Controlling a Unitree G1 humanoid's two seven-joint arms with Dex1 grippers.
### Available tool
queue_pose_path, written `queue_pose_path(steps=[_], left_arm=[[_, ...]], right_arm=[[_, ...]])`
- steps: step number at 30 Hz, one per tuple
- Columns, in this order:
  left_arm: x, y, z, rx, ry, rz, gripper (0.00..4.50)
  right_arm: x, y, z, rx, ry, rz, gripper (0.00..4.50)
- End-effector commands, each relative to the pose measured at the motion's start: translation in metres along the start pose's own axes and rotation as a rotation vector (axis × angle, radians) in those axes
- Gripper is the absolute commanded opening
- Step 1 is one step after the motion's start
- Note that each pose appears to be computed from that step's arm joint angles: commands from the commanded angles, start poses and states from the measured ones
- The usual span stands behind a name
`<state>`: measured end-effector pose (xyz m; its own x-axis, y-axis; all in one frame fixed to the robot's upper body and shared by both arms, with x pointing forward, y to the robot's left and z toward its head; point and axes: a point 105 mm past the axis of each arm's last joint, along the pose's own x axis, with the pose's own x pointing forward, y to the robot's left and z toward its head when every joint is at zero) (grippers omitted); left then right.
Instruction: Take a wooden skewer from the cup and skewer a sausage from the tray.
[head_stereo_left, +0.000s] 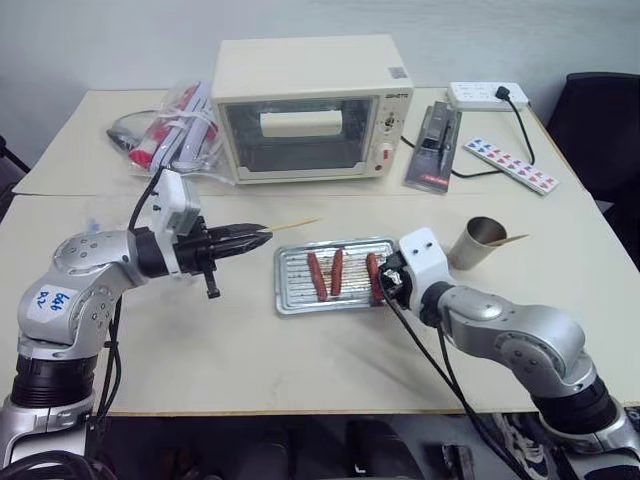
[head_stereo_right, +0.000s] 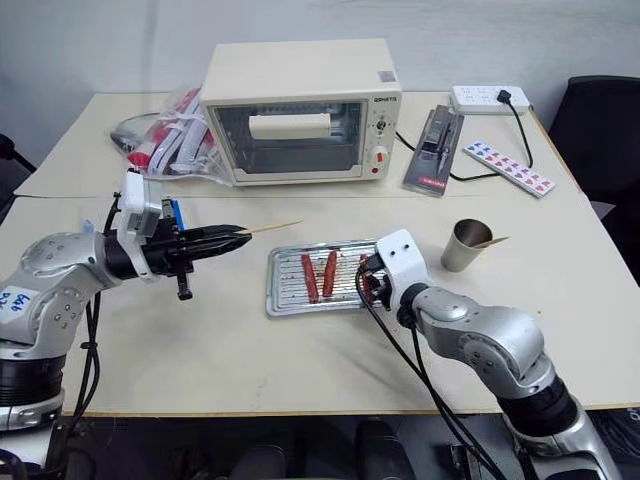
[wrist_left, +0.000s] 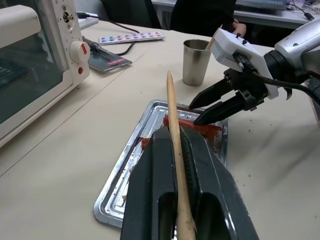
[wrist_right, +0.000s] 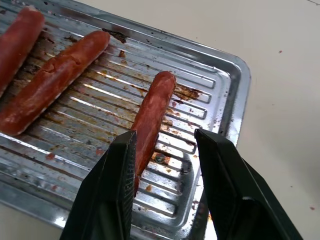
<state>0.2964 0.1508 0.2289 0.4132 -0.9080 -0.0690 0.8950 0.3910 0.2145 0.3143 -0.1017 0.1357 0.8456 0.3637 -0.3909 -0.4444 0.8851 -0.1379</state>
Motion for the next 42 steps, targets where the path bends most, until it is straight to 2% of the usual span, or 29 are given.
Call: queue_pose_path(steps=[1, 9, 26, 31, 36, 42], left_arm=[[0.001, 0.000, 0.012, 0.049, -0.026, -0.005, 0.00], [0.002, 0.002, 0.012, 0.054, -0.032, -0.003, 0.00], [0.008, 0.004, 0.009, 0.045, -0.054, -0.004, 0.00], [0.009, 0.003, 0.007, 0.041, -0.062, -0.006, 0.00], [0.010, 0.003, 0.007, 0.041, -0.062, -0.011, 0.00], [0.008, 0.004, 0.008, 0.037, -0.062, -0.008, 0.00]], right_arm=[[-0.003, 0.002, 0.012, -0.012, -0.053, 0.001, 1.93], [-0.002, 0.004, 0.013, -0.070, -0.062, -0.021, 1.93], [-0.008, -0.021, 0.020, -0.108, -0.080, -0.089, 1.93], [-0.016, 0.001, 0.032, -0.129, -0.135, 0.000, 1.93], [-0.016, 0.012, 0.028, -0.170, -0.129, 0.031, 1.93], [-0.011, 0.017, 0.013, -0.134, -0.084, 0.073, 1.93]])
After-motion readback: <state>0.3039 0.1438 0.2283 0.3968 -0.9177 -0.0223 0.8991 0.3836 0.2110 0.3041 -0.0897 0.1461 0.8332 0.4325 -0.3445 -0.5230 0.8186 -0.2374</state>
